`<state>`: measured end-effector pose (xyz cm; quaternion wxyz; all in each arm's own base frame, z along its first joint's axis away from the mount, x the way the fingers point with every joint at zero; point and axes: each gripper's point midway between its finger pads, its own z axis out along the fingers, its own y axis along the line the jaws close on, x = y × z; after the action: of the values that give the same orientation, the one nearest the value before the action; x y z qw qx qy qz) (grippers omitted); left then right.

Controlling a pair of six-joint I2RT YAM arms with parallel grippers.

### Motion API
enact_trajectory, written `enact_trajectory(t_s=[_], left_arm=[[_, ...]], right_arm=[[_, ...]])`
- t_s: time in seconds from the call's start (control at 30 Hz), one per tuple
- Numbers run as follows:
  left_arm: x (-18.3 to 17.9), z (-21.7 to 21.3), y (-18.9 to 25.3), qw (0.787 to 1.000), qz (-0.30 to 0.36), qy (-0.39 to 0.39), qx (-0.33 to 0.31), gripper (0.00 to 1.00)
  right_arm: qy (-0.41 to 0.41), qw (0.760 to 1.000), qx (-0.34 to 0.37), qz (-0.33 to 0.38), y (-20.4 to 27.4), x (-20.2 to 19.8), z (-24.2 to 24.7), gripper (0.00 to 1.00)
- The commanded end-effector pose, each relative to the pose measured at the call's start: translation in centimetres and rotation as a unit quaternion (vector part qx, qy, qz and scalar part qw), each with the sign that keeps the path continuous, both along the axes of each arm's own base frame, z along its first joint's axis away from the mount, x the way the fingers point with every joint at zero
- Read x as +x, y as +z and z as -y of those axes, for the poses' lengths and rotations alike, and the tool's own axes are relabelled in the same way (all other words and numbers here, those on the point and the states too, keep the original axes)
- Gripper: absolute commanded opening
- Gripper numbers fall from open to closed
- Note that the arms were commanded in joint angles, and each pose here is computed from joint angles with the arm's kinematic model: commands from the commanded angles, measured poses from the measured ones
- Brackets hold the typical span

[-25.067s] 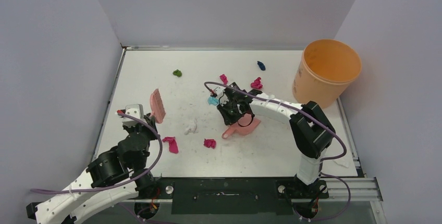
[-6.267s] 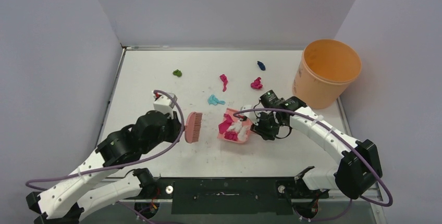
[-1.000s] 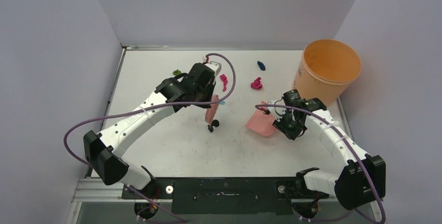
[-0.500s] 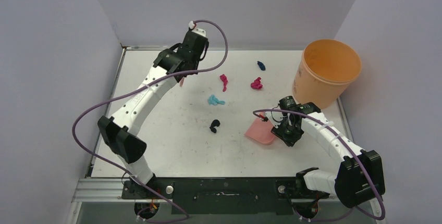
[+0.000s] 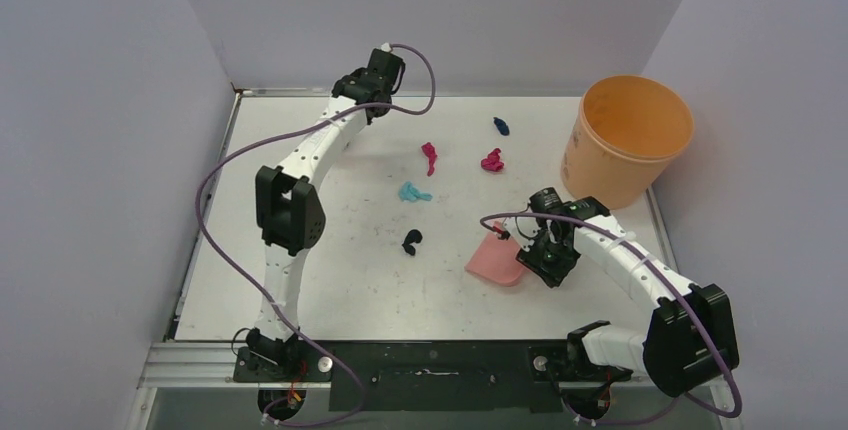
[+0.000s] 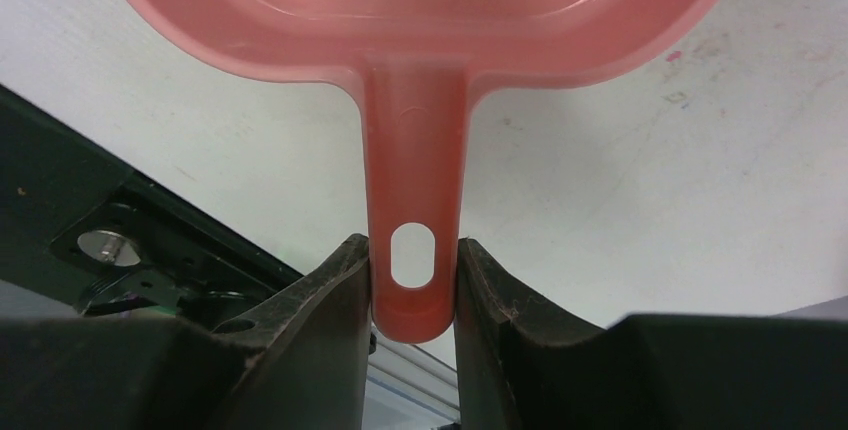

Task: Sweep away the paper scraps from the table

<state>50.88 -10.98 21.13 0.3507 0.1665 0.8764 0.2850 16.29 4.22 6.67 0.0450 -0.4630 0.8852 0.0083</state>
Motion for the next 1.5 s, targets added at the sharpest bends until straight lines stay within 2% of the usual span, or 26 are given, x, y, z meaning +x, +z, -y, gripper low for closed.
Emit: enact_trajectory(t_s=[0.0, 0.2, 0.37, 0.53, 0.63, 0.73, 0.8, 0.97, 1.1, 1.33, 1.47], left_arm=[[3.7, 2.6, -0.8, 0.998, 0.005, -0.064, -0.003, 0.0], [4.3, 5.5, -4.6, 0.993, -0.031, -0.108, -0.031, 0.0], [1.9, 8.5, -5.8, 0.984, -0.074, -0.149, -0.06, 0.0], [-3.0, 12.7, -4.7, 0.969, -0.106, -0.195, -0.108, 0.0], [-7.4, 15.6, -4.9, 0.953, -0.156, -0.218, -0.14, 0.0], [-12.1, 17.9, -5.7, 0.94, -0.213, -0.226, -0.14, 0.0], [-14.9, 19.9, -5.2, 0.934, -0.222, -0.248, -0.128, 0.0], [-17.6, 22.0, -0.9, 0.944, -0.168, -0.269, -0.085, 0.0], [-17.0, 21.0, 2.9, 0.958, -0.106, -0.254, -0.079, 0.0], [-11.4, 19.9, 7.2, 0.971, 0.02, -0.229, -0.059, 0.0], [-7.3, 20.6, 7.7, 0.967, 0.077, -0.24, -0.024, 0.0]], right_arm=[[0.039, 0.999, 0.007, -0.024, 0.6, -1.3, -0.9, 0.07], [0.084, 0.996, 0.003, -0.036, 1.4, -2.3, -1.3, 0.07], [0.098, 0.994, 0.0, -0.042, 1.6, -2.3, -1.7, 0.09], [0.095, 0.995, 0.001, -0.037, 1.4, -1.8, -2.2, 0.09], [0.092, 0.995, 0.004, -0.033, 1.3, -1.5, -2.4, 0.09], [0.093, 0.995, 0.018, -0.026, 1.6, -1.4, -2.9, 0.09], [0.091, 0.995, 0.02, -0.022, 1.8, -1.3, -3.0, 0.09], [0.085, 0.996, 0.013, -0.021, 2.0, -1.4, -2.7, 0.09], [0.078, 0.997, 0.016, -0.017, 2.3, -1.8, -2.6, 0.09], [0.057, 0.998, 0.005, -0.008, 2.9, -2.2, -1.8, 0.08], [0.041, 0.999, -0.008, 0.003, 3.3, -2.2, -0.8, 0.08]])
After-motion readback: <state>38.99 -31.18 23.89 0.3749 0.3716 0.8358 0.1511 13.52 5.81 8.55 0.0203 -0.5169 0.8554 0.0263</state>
